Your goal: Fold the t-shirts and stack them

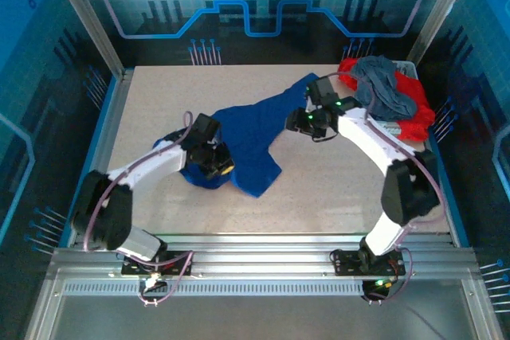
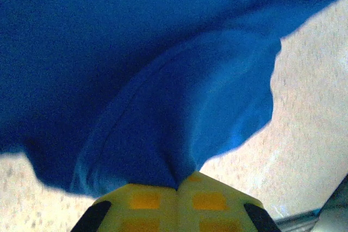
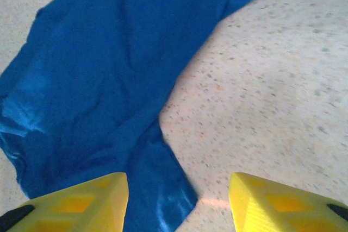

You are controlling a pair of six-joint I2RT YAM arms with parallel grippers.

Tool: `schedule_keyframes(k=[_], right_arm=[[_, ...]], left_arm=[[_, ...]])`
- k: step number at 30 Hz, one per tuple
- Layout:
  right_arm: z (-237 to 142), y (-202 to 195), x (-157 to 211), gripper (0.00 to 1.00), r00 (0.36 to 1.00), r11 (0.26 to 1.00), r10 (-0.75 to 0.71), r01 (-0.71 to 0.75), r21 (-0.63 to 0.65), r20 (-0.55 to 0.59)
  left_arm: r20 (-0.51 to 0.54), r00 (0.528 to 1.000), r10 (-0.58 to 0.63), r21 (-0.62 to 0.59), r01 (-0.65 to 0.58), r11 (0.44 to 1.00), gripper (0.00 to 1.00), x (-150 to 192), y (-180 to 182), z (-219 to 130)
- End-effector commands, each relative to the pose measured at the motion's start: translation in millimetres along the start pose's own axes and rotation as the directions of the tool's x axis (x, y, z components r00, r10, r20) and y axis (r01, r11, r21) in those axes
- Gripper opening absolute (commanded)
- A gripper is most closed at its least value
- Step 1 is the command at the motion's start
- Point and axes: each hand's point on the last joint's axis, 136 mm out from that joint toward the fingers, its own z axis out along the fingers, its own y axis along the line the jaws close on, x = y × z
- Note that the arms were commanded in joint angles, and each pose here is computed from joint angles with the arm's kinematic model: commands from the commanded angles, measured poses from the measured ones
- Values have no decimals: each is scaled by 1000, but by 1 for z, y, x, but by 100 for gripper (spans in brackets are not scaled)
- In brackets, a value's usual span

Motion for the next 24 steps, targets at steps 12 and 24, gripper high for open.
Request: schedule_keyframes(k=[12, 24], right_arm=[[84, 22, 6, 47, 982, 991, 98, -81, 106, -164], [62, 29, 136, 53, 937, 996, 15, 18, 90, -349]], left_arm=[[20, 996, 88, -13, -87, 996, 39, -88, -39, 34], [-4, 999, -36, 22, 36, 999, 44, 2, 28, -21]])
